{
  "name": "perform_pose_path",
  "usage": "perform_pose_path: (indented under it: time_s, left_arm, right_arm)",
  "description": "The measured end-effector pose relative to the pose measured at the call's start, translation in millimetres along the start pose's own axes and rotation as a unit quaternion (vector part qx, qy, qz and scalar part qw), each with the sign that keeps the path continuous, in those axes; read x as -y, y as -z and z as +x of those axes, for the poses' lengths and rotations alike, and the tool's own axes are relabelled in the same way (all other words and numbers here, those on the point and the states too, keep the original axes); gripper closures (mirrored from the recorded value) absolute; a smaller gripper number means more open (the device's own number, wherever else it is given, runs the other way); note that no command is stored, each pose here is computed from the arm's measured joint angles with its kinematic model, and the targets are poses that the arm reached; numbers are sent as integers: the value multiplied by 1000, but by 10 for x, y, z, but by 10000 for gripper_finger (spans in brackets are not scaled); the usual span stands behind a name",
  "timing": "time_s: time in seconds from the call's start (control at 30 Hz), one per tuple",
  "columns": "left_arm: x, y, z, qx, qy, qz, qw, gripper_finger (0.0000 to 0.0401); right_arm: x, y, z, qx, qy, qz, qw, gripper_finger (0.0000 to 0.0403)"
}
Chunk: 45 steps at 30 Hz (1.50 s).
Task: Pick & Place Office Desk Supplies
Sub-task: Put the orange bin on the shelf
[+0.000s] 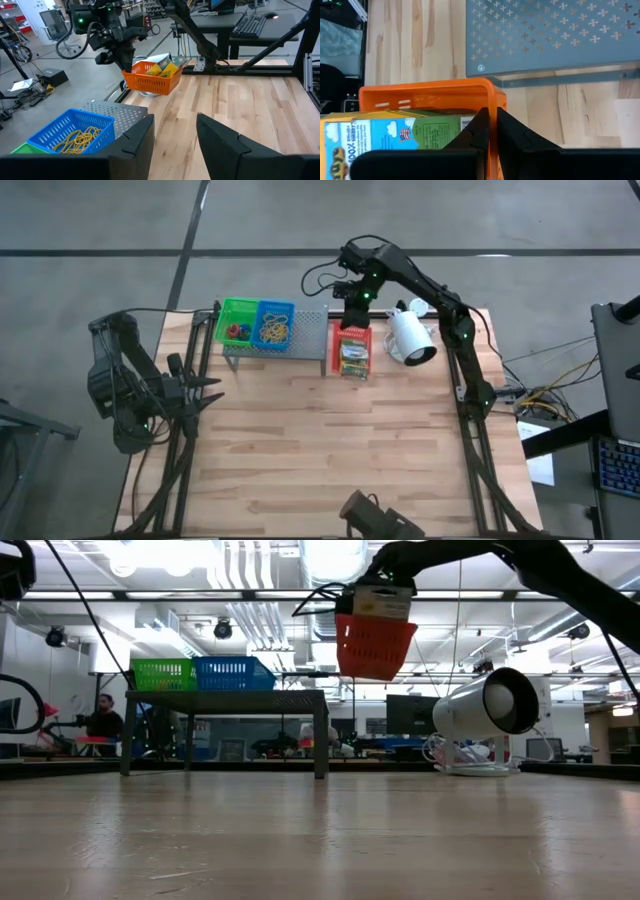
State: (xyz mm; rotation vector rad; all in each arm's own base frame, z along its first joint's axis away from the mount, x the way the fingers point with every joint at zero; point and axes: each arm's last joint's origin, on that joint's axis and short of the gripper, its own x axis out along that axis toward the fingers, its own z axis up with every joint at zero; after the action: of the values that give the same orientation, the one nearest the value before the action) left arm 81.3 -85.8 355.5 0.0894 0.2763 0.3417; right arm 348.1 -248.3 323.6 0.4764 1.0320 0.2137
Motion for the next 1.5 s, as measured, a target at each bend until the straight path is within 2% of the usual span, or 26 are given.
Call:
perform_pose_path:
  time_s: [0.8,1.3,1.43,1.5]
  left_arm:
    - [0,0,0,0,0,0,1000,249]
    - [-4,-4,0,6,-5,-1,1000,249]
    - [3,-35,6,29,-21,-38,999,249]
    - [0,-44,30,27,-30,-36,999,250]
  right_arm:
    - [-58,-14,37,1,-20,-35,999,385]
    - [-413,-105,306,-29,-35,-78,996,385]
    - [-440,-110,327,-31,-37,-77,996,385]
    - [-441,-110,325,-32,-36,-72,996,385]
